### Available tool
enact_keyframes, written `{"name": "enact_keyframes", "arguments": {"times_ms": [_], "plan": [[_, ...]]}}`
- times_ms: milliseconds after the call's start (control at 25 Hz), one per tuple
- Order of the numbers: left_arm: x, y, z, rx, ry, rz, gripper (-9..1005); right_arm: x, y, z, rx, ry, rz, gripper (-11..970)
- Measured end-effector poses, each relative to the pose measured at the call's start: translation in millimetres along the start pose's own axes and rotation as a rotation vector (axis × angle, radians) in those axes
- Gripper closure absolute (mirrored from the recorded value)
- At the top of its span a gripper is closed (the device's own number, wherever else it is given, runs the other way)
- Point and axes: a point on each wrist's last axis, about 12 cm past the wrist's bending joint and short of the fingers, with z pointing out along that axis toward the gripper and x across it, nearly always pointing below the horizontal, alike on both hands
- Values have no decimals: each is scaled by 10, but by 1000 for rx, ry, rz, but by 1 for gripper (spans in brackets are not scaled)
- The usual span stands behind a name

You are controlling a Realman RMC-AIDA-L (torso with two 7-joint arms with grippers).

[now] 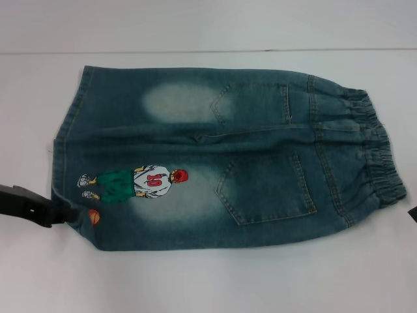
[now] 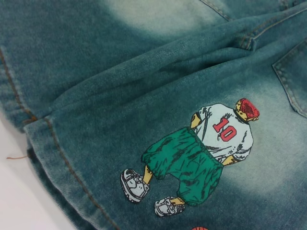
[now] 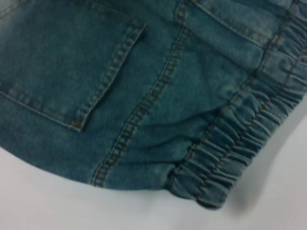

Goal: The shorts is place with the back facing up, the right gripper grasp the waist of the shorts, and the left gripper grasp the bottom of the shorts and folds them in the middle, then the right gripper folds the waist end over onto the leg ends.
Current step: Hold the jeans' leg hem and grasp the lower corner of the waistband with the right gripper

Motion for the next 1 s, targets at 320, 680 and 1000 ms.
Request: {"name": "enact_keyframes", "arguments": {"times_ms": [320,680,1000], "plan": [[13,2,0,0,0,-3,949,-46,12,140,-39,-52,-9,162],[2,2,11,-3,-2,-1,949,-78,-9,232,-59,-114,-5,191],[-21,6,9,-9,-3,6,949,-69,-33,346,-148,-144,27,216]]}}
